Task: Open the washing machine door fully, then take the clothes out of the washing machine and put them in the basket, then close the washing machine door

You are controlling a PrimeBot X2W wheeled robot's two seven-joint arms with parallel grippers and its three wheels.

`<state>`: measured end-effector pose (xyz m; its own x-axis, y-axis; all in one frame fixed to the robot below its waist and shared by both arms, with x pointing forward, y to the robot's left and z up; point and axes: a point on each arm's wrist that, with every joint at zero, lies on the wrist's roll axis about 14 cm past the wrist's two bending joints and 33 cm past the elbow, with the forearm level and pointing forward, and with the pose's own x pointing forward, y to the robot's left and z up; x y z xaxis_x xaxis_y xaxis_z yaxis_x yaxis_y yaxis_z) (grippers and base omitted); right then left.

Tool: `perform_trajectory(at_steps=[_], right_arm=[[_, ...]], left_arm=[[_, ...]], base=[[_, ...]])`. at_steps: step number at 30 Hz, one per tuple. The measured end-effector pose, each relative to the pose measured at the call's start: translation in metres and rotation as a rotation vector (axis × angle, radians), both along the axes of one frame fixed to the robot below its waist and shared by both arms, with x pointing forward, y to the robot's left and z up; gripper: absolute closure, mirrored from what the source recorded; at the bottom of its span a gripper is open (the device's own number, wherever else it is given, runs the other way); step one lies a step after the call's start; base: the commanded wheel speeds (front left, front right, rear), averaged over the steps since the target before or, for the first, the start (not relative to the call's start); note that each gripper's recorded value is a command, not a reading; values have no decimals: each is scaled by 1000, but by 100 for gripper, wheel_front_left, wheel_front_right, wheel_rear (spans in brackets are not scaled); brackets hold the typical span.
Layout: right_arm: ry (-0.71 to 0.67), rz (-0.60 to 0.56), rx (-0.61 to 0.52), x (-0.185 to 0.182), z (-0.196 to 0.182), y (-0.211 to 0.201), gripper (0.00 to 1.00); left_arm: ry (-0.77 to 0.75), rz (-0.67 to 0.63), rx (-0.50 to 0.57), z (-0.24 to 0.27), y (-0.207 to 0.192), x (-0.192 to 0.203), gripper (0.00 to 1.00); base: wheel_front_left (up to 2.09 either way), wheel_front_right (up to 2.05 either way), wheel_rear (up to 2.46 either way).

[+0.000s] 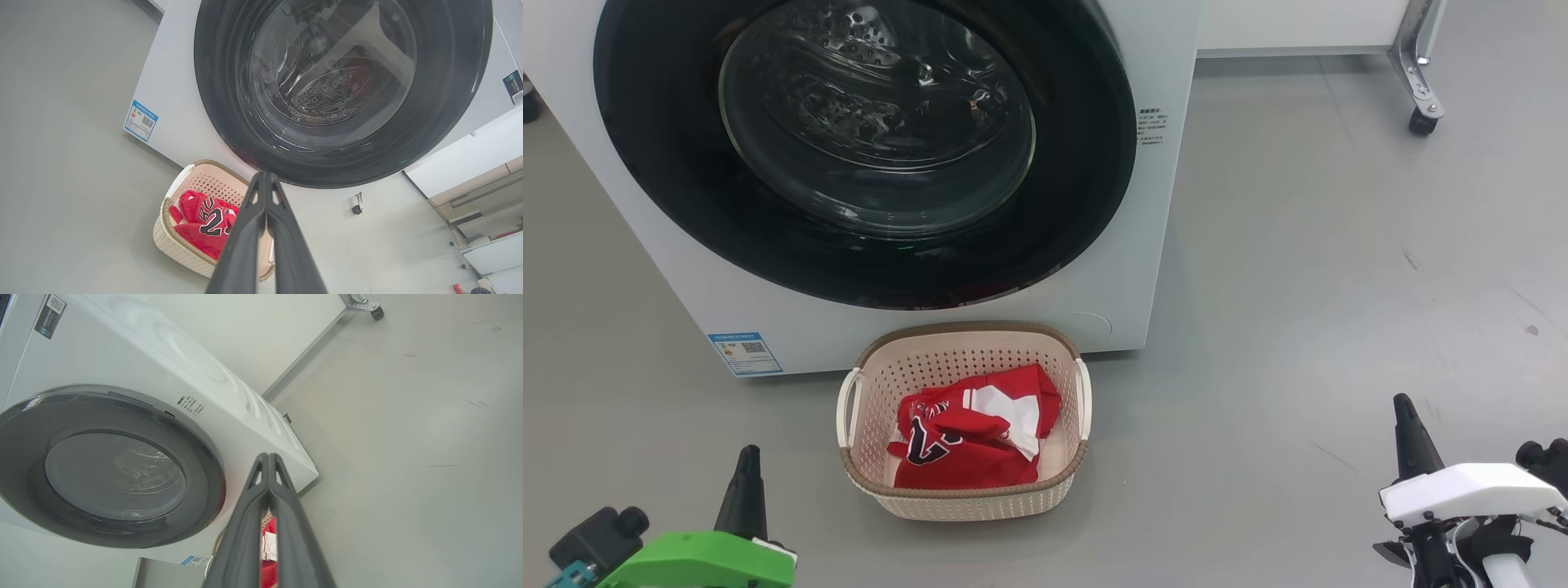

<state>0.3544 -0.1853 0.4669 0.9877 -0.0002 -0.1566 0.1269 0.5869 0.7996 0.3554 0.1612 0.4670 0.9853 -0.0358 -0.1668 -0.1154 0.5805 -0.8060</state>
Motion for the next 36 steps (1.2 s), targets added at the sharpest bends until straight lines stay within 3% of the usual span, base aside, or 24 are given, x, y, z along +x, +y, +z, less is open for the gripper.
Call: perform_trajectory(at_steps=[36], right_arm=[[-37,-80,458,13,10,-14,100]], left_arm=[[-18,63,-447,8,16,11,100]], base=[[0,0,0]])
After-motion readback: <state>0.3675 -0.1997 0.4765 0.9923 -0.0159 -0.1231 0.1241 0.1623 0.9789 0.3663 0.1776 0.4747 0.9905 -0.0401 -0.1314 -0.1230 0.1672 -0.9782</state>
